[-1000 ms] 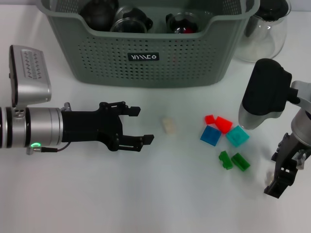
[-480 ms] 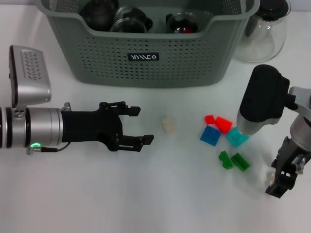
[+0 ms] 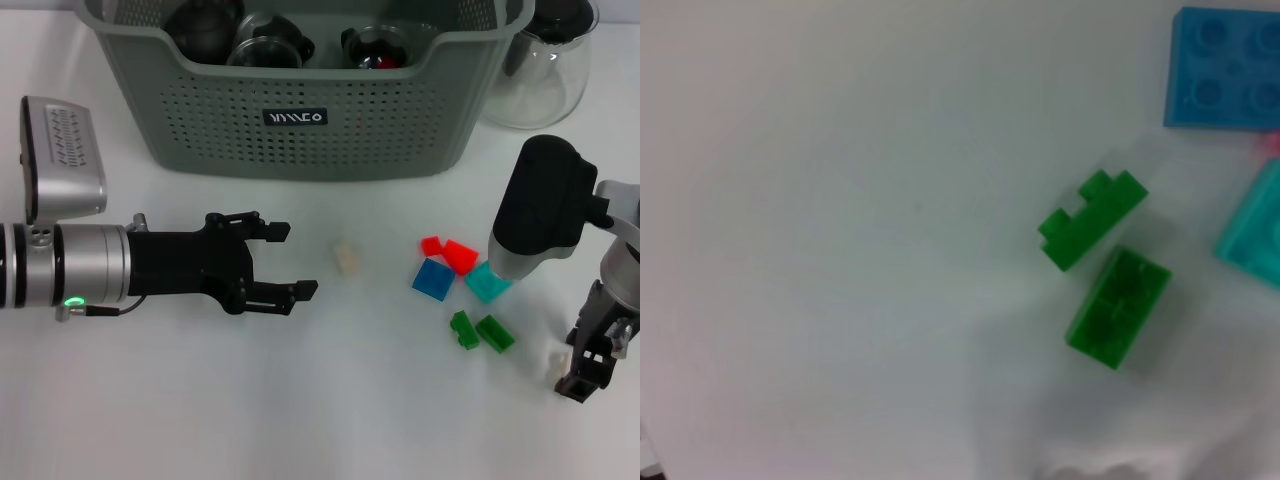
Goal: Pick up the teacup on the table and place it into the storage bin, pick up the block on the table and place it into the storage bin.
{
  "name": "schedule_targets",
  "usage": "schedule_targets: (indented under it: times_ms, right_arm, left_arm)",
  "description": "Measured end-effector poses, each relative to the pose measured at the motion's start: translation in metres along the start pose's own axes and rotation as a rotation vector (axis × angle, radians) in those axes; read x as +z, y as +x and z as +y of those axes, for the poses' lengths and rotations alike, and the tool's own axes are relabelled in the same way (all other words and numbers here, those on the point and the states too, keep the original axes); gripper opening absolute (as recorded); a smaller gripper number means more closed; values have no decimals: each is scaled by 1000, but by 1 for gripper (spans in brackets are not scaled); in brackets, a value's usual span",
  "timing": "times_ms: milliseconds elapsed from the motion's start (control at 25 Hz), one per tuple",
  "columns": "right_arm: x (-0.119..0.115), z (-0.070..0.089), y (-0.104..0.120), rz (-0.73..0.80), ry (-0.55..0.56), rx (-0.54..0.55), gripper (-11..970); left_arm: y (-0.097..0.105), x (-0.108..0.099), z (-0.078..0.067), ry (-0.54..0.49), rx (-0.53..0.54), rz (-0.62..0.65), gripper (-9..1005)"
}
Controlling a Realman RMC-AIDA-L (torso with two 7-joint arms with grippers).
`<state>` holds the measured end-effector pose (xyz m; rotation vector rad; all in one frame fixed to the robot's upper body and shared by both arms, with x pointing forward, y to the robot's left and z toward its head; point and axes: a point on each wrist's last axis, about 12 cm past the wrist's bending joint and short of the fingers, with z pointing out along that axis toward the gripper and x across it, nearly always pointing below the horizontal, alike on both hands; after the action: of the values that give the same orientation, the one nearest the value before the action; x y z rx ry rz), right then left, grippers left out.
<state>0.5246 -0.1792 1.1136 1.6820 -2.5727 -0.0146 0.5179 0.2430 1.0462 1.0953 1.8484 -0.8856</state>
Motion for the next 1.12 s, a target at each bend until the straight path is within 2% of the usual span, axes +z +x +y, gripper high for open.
schedule_targets:
  times_ms: [160, 400, 560, 760, 1000, 1120]
  right_arm:
    - [-2, 2, -1, -9, 8, -11, 646]
    - [-4, 3, -2, -17, 4, -18, 469]
    - [-17, 3, -4, -74, 3, -24, 438]
    - [-63, 3, -14, -275, -62, -77, 430]
    - [-123, -15, -30, -537, -107, -85, 429]
    - [-143, -23, -40, -661, -123, -72, 429]
  left_arm:
    - [1, 1, 0, 0, -4, 1, 861]
    - [2, 1, 0, -6, -5, 3, 861]
    - [2, 1, 0, -6, -4, 5, 861]
    - [2, 0, -1, 3, -2, 6, 861]
    - [8, -2, -4, 2, 0, 11, 861]
    - [10, -3, -6, 7, 7, 9, 861]
